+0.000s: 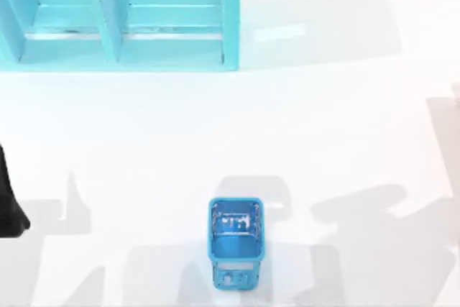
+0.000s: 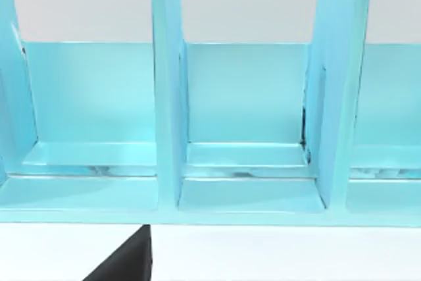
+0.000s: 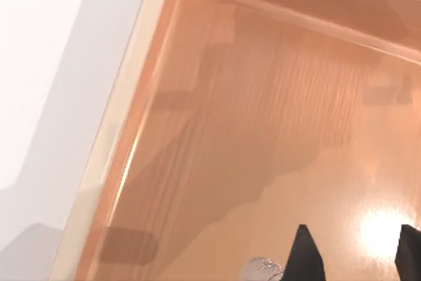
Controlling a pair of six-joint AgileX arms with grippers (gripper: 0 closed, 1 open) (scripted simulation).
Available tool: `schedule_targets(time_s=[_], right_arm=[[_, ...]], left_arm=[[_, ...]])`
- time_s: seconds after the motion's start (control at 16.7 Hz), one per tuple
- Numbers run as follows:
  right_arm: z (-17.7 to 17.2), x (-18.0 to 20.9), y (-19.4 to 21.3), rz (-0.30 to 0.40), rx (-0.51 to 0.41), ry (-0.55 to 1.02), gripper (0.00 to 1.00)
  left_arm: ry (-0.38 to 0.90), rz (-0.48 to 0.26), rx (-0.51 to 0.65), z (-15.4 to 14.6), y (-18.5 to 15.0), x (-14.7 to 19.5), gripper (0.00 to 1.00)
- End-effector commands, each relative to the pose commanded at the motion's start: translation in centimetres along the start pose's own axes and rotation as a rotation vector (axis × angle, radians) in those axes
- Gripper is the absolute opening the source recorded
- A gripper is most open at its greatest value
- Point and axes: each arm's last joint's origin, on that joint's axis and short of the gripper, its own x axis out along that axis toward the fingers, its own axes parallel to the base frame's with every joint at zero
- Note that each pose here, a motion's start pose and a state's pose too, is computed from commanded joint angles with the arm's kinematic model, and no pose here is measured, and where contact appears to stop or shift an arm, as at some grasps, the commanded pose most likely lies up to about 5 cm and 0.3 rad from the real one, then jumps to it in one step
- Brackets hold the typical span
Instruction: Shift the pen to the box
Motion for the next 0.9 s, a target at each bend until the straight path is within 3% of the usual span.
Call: schedule_targets(time_s=[0.06,0.84,0.9], right_arm=[[0.0,0.0,0.0,0.0,0.0,0.0,0.0],[0.0,0.0,0.0,0.0,0.0,0.0,0.98],[0.0,0.0,0.0,0.0,0.0,0.0,1.0]], left_arm=[[0.0,0.0,0.0,0.0,0.0,0.0,1.0],[0.0,0.0,0.0,0.0,0.0,0.0,1.0],[0.0,0.0,0.0,0.0,0.0,0.0,1.0]])
